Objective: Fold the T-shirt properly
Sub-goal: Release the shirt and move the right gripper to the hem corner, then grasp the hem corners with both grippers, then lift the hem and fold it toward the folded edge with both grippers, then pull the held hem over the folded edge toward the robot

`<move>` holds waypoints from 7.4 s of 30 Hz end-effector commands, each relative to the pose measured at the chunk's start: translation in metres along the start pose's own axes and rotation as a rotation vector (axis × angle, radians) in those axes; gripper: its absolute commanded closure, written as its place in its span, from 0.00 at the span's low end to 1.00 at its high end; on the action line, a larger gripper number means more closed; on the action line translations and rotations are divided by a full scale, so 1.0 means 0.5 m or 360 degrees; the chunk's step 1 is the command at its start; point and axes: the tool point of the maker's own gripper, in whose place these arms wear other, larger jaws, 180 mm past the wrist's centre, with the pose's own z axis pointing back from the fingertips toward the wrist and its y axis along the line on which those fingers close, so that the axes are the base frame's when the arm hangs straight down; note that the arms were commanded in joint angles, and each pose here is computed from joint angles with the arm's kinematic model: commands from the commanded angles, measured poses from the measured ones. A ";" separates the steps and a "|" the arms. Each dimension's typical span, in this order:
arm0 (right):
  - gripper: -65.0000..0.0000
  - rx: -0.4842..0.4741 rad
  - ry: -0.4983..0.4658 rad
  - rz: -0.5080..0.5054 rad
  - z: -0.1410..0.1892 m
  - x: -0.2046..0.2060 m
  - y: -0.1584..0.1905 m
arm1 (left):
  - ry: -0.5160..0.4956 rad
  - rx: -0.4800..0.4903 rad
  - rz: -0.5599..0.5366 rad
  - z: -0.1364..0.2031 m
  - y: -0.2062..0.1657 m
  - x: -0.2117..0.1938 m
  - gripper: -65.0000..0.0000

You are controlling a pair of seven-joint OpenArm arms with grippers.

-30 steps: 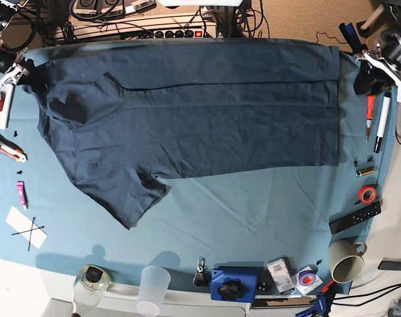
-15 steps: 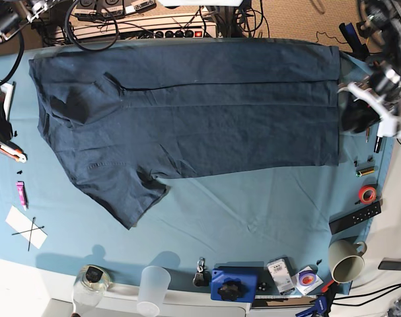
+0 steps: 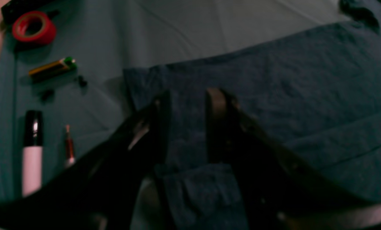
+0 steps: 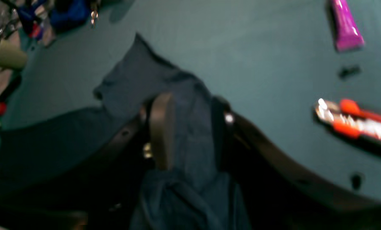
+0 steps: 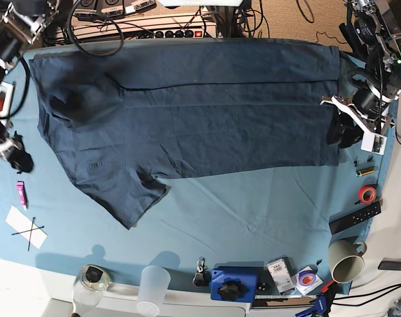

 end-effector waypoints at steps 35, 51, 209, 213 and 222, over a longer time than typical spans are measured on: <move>1.00 -0.0031 0.0961 -0.0126 -0.204 -0.217 0.005 | -0.0073 0.0031 0.0035 0.005 0.008 0.026 0.70; 1.00 0.0151 0.0784 -0.0034 -0.079 -0.186 0.023 | -0.0072 0.0031 0.0034 0.005 0.008 0.026 0.70; 1.00 0.0216 0.0224 0.0169 0.059 -0.124 0.130 | 0.0427 -0.0309 0.0366 0.010 0.001 -0.102 1.00; 1.00 0.0188 0.0215 0.0142 0.089 -0.138 0.122 | 0.0460 -0.0312 0.0367 0.020 -0.005 -0.118 1.00; 1.00 0.0131 0.0152 0.0054 0.149 -0.149 0.097 | 0.0539 -0.0307 0.0340 0.049 -0.021 -0.150 1.00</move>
